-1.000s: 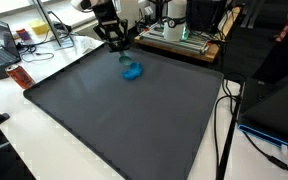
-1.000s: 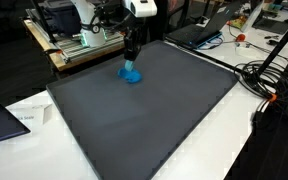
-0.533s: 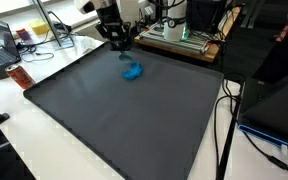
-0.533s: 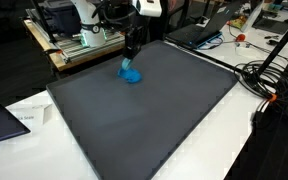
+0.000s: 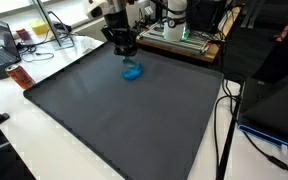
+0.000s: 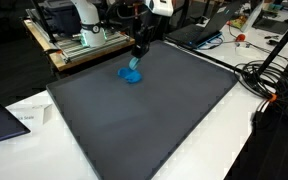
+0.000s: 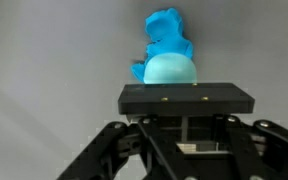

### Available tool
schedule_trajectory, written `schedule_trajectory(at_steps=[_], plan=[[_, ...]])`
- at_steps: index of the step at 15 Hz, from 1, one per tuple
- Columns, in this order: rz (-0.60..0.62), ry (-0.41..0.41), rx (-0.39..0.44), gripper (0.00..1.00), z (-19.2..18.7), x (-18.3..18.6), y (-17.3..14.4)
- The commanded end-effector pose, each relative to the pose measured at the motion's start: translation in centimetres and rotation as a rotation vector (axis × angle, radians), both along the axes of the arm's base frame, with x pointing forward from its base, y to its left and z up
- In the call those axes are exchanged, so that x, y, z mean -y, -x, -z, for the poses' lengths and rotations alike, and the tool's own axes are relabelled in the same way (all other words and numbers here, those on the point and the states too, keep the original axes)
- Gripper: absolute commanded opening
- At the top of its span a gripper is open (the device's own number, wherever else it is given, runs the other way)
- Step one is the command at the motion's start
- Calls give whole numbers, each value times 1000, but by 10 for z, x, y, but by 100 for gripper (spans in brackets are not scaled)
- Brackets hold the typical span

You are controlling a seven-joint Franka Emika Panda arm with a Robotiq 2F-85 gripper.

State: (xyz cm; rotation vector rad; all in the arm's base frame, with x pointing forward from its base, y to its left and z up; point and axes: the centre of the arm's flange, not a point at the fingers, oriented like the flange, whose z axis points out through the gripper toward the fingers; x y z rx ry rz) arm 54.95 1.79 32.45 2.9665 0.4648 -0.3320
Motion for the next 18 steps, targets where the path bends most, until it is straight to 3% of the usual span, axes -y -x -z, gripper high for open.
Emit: schedule_trajectory(at_steps=[1,4,7,14,18], plan=[[39,36,67,22,-4,-7,-5],[72,17,127,22,-4,-9,-8],[121,48,164,22,5,-14,-13],[207,290,287,22,25,-62,-9],[245,376,356,22,36,-87,4]])
